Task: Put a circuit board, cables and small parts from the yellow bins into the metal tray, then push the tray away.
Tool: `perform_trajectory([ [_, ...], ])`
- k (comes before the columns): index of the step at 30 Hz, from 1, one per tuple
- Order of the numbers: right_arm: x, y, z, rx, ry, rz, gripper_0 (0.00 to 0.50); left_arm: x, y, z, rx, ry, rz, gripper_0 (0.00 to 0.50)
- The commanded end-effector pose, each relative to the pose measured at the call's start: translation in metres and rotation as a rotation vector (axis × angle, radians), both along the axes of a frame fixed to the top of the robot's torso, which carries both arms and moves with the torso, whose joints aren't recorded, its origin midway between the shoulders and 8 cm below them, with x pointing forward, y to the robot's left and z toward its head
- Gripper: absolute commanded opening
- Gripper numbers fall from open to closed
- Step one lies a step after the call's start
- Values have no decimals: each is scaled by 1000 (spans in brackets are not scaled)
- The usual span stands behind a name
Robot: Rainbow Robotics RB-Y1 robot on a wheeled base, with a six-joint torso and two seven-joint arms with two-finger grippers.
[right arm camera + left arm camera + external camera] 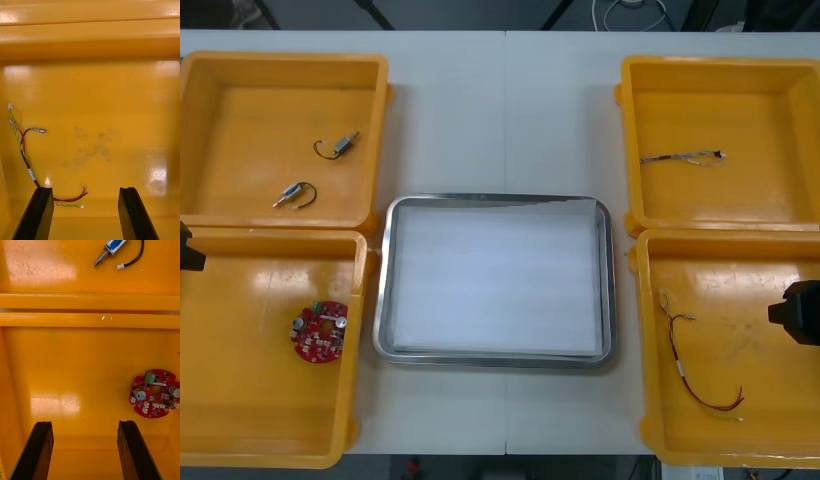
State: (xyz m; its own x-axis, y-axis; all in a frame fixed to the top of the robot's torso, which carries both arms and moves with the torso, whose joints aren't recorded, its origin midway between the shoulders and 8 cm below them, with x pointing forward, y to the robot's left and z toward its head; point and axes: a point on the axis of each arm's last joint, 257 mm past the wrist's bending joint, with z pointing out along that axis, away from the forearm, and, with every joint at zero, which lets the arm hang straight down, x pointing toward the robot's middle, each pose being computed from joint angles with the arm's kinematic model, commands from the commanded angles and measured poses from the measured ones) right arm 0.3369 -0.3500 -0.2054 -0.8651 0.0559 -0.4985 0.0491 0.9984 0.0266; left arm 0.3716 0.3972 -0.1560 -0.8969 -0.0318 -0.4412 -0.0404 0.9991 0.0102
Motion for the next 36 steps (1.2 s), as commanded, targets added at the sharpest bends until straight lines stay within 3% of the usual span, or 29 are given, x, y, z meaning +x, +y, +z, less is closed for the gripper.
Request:
perform_trajectory([
  [1, -7, 2, -4, 6, 16, -18, 500, -6, 12, 10, 45, -6, 19, 500],
  [36, -7, 2, -4, 6, 16, -18, 500, -6, 12, 10, 45, -6, 19, 500],
])
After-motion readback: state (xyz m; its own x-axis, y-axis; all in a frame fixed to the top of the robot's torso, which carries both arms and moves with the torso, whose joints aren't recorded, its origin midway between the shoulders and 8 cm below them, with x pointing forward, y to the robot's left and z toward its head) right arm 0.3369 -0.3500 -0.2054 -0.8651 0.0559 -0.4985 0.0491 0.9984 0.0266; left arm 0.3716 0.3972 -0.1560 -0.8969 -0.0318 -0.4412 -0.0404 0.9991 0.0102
